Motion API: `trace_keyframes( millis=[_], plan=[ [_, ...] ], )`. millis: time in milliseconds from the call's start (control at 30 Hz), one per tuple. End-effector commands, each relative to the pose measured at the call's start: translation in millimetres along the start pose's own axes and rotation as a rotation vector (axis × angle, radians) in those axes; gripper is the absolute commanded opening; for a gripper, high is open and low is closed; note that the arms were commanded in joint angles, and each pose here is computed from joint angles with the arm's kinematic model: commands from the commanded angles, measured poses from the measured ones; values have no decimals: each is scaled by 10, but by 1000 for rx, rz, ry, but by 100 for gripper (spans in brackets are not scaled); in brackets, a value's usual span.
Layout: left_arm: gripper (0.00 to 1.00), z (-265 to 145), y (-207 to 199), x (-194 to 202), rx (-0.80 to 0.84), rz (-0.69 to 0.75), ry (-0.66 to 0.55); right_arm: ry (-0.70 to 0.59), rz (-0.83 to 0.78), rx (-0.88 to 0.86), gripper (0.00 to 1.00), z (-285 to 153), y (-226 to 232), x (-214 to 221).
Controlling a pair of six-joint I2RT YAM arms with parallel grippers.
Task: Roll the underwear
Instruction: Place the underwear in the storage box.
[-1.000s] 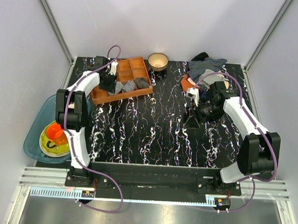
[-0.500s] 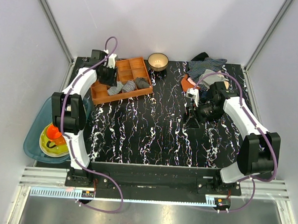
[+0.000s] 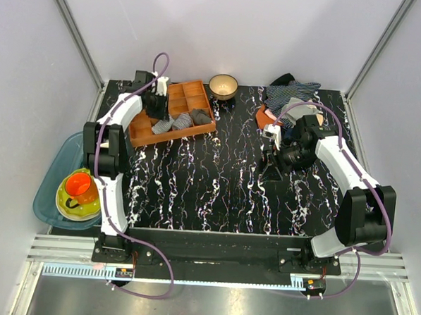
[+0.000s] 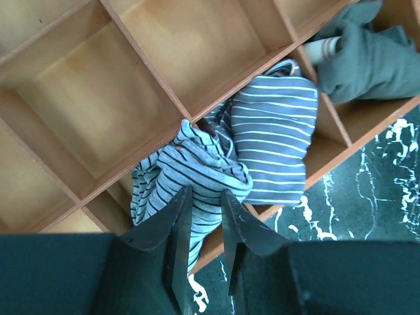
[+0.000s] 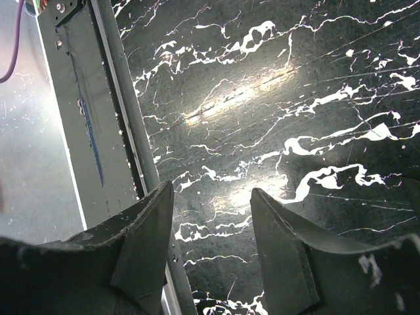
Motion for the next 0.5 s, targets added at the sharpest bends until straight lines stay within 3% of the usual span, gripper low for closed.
trace_keyframes(
  millis=[0, 467],
  plan=[
    [25, 121, 28, 139, 16, -21, 44, -18, -24, -10, 59, -24, 1, -53],
    [23, 408, 136, 615, -22, 5, 295, -12, -17, -9, 59, -24, -8, -45]
  ],
)
Point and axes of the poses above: each gripper's point midway between its finger pads, its own z axis out along the fingers, its own y axis along the line the jaws close on, x = y × z, the point moved 9 cm from there along -z, back along the fingers, and after that the axes turned 7 degrees about z, right-handed, at the moved point
